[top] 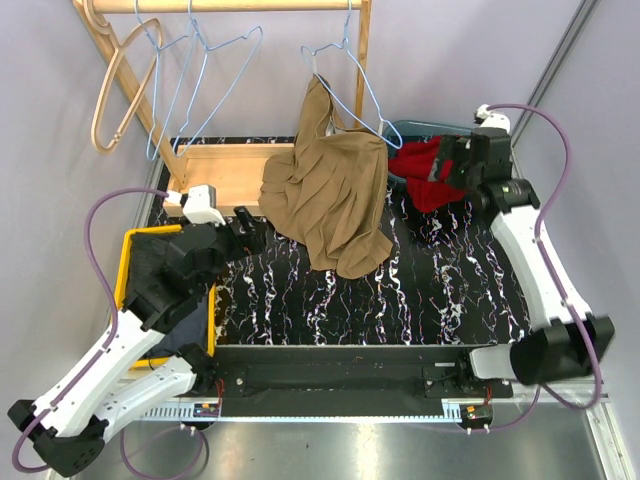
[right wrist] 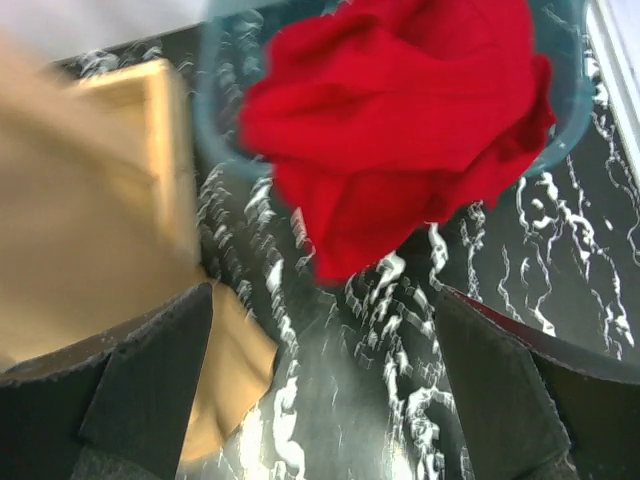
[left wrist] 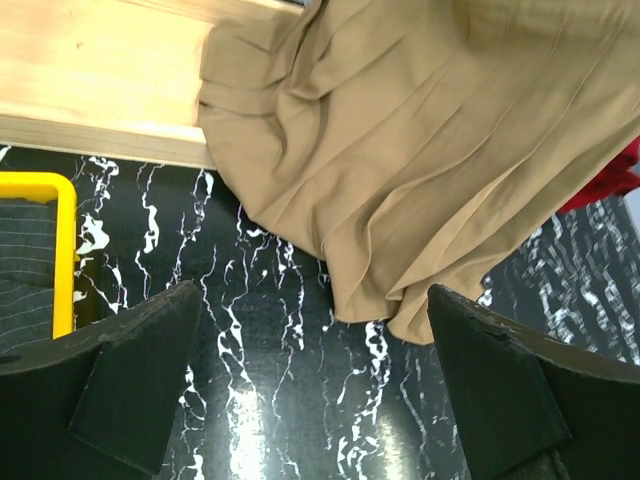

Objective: Place the skirt on the hanger

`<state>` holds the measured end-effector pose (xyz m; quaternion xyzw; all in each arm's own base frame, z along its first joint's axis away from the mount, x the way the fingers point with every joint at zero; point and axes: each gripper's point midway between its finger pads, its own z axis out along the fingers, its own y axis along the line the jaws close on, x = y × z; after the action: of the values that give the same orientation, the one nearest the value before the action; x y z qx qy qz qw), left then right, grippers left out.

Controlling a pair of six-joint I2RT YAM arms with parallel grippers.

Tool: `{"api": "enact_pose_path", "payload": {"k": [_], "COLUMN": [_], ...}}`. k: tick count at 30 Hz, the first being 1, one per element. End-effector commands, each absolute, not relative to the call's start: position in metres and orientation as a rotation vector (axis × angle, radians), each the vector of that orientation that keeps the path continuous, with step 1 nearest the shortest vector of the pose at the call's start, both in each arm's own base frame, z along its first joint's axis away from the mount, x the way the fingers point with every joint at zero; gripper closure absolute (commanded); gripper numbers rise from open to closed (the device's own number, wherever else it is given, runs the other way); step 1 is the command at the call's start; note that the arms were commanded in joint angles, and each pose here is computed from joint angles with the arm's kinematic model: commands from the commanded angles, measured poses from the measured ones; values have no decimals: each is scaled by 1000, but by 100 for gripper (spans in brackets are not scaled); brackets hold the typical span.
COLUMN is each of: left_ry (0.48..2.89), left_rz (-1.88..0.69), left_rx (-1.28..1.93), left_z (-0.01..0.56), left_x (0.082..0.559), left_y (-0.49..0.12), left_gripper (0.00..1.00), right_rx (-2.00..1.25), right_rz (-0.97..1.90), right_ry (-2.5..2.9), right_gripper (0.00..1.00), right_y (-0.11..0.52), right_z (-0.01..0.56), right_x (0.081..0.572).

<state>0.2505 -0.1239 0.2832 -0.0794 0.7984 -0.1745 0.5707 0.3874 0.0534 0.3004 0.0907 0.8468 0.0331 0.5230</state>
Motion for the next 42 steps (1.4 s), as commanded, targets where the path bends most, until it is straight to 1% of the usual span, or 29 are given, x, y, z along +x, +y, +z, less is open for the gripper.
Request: {"api": "enact_pose_path", "payload": {"k": [1,2,3,4,5,6,8,9,16,17,19,20,22,23,29,30,32,33,34,37,39,41,42], "left_ry": [1829,1821,1822,1822,1823,1816,1812,1817,1836,1835,1839,1846,1852,1858,1871,1871,1873,1870,1870,1864,1863,1859,1854], "left_rz": [-468,-482,-486,-490,-497,-505,-517,-517,-487,-485,-472,-467,-460,-456,-445,-445,-445,-448,-448,-456,-458,-462,-464], "left_rx": [-133,-129,-125,-121,-116,-117,-107,-102,-50,-48,-36,-33,-33,-33,-28,-28,-27,-29,-29,-30,-32,-36,-39], "left_z": [290,292,290,289,288,288,288,285,277,276,274,271,269,267,262,262,261,262,262,264,265,266,267], "left_x": [254,255,255,255,255,256,257,257,263,263,265,266,267,268,270,271,271,271,271,270,269,269,268], "left_y": [-136,-139,-140,-141,-143,-144,-147,-148,-153,-153,-154,-155,-155,-155,-156,-156,-157,-157,-157,-157,-157,-156,-156], "left_gripper": [1,1,1,1,1,1,1,1,1,1,1,1,1,1,1,1,1,1,1,1,1,1,1], "right_rx": [333,376,410,428,449,476,491,515,550,535,507,491,457,464,433,433,442,447,455,454,451,428,408], "right_rz": [172,199,250,270,274,269,274,269,330,350,383,427,496,506,520,517,496,483,453,405,385,379,376], "right_ry": [1975,1952,2005,2014,1987,2018,2013,2040,2099,2130,2146,2179,2194,2223,2288,2296,2295,2296,2287,2228,2184,2122,2073], "right_gripper": [0,0,0,0,0,0,0,0,0,0,0,0,0,0,0,8,29,59,72,100,100,100,100], "right_y": [20,-2,-4,-9,-20,-25,-32,-40,-52,-50,-45,-39,-30,-28,-19,-18,-20,-21,-25,-30,-33,-33,-32], "right_z": [283,293,268,263,271,253,255,239,207,192,190,175,173,159,137,136,138,140,145,180,202,238,265], "right_x": [455,470,488,497,508,519,531,538,561,565,572,575,580,582,582,581,581,580,580,577,577,572,567]}}
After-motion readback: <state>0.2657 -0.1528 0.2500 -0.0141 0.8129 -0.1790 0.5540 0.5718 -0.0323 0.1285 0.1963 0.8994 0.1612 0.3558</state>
